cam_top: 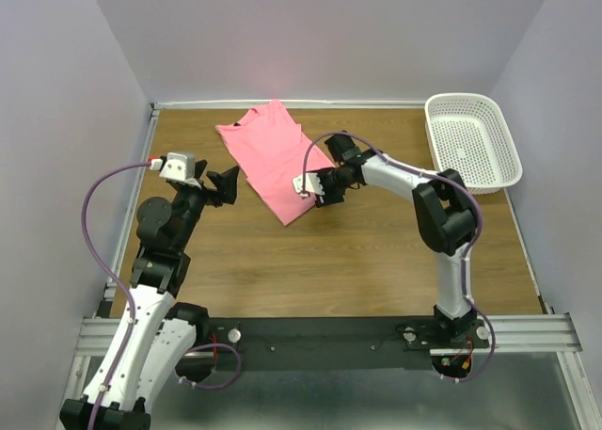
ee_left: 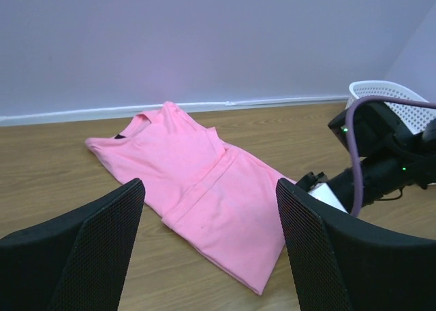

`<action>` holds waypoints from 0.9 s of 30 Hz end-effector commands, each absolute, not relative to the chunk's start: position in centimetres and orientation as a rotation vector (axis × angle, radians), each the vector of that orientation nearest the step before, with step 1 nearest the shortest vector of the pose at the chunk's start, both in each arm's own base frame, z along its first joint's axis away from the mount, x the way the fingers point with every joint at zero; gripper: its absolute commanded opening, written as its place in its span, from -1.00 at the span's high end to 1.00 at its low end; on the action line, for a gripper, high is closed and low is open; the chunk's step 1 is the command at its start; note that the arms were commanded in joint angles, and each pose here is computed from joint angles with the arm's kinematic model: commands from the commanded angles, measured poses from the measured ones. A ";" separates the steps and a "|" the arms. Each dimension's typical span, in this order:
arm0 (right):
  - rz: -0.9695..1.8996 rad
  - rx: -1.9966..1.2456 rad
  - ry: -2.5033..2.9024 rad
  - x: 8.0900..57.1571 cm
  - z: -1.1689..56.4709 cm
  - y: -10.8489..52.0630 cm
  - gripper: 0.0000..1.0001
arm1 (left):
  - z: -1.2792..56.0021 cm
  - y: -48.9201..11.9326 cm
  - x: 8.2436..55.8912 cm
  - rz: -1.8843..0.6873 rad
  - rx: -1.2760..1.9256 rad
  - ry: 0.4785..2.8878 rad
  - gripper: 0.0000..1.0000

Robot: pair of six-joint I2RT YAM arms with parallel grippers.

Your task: Fold and stack the t-shirts

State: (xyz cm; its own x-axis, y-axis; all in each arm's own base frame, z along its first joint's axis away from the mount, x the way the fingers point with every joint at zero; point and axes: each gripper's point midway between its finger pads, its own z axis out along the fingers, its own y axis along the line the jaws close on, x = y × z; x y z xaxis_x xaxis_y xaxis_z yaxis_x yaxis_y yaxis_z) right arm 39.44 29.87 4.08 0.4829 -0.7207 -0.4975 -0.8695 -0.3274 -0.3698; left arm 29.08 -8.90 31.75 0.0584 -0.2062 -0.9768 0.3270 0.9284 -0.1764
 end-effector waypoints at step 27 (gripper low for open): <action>0.684 -2.006 1.834 19.5 4.5 20.0 -0.13 | 31.4 -24.2 18.4 -0.480 1.133 0.967 -0.68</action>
State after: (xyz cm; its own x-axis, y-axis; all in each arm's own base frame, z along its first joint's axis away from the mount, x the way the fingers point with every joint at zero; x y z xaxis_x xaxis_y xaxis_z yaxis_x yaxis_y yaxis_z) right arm 22.32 19.92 2.10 0.1988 -0.8453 -0.4959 -0.9771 -0.2102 -0.0333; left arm 19.55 -20.88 35.51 0.4698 0.0547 -0.8811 0.7443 0.5122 0.4287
